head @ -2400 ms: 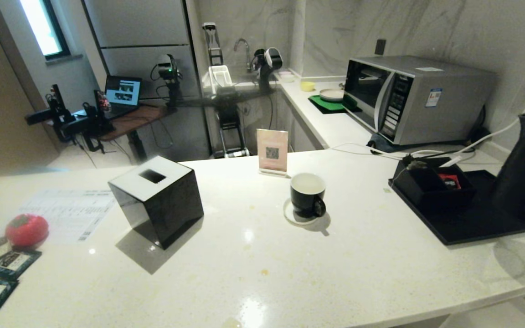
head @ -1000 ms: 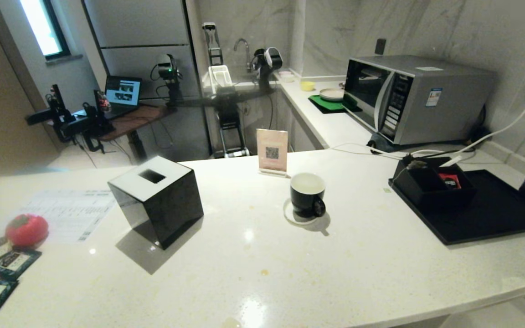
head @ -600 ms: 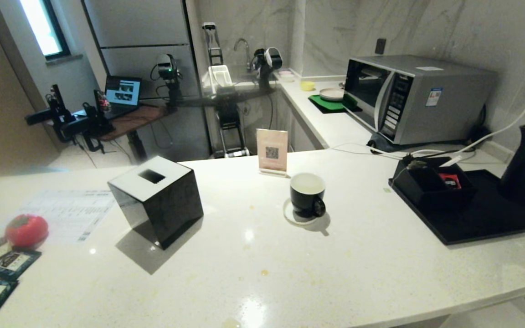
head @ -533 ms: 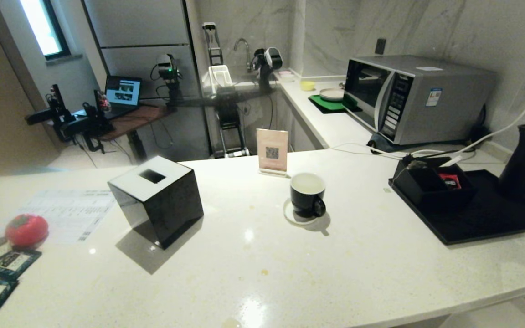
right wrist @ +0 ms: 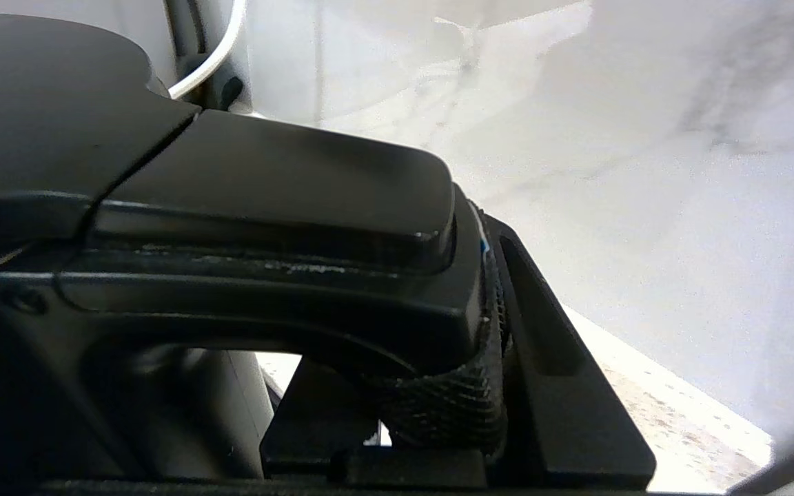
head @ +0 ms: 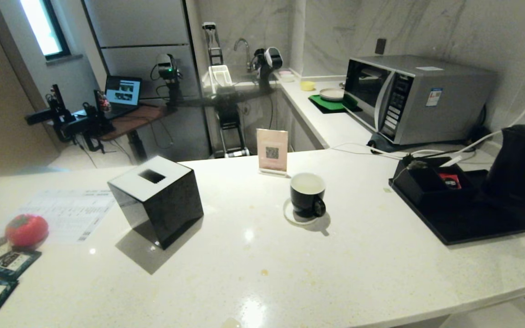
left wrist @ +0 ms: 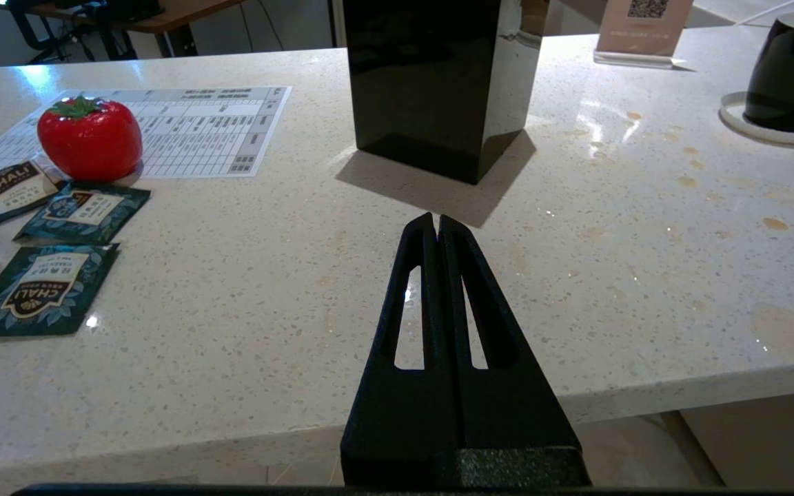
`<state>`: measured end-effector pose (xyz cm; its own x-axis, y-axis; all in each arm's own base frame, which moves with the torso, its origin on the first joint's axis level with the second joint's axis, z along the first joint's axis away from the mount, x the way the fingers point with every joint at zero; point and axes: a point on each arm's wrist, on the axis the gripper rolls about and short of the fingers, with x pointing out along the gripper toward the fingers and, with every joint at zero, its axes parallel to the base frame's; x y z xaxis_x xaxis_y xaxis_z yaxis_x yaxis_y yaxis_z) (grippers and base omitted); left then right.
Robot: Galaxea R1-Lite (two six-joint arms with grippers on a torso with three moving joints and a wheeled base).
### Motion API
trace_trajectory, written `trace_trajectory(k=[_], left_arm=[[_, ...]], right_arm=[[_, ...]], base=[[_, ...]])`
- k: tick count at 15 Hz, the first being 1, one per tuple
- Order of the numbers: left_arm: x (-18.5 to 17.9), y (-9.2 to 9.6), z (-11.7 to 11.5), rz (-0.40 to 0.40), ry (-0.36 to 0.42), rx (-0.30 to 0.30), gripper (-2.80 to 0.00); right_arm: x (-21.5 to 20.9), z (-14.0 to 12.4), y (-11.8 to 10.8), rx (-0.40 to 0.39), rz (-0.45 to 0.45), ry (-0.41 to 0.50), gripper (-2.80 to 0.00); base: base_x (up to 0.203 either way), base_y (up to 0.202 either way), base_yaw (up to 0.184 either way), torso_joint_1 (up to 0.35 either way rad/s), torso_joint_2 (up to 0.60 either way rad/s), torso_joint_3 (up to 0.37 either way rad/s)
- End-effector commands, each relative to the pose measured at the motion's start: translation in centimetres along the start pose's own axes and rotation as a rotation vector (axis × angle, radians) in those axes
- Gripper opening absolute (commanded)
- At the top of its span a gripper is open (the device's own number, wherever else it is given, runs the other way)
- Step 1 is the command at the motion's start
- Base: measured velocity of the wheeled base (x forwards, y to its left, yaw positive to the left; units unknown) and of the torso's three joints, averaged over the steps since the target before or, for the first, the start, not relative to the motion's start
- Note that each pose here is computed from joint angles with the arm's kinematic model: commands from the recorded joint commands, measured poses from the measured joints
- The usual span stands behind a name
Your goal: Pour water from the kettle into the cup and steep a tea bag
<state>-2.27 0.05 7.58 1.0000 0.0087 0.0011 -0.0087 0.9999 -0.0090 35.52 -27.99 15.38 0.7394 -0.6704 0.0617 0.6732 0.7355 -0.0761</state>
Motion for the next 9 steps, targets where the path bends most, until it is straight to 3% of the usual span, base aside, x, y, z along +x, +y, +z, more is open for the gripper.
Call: trace_trajectory(k=[1, 9], left_arm=[[0.0, 0.0, 0.0, 0.0, 0.001, 0.0, -2.8], [0.0, 0.0, 0.0, 0.0, 0.001, 0.0, -2.8]], right_arm=[[0.2, -0.5, 0.4, -0.002, 0.008, 0.001, -2.8], [1.4, -2.1, 0.7, -0.002, -0.001, 0.011, -2.8]], base=[[0.0, 0.0, 0.0, 0.0, 0.0, 0.0], [0.0, 0.0, 0.0, 0.0, 0.0, 0.0]])
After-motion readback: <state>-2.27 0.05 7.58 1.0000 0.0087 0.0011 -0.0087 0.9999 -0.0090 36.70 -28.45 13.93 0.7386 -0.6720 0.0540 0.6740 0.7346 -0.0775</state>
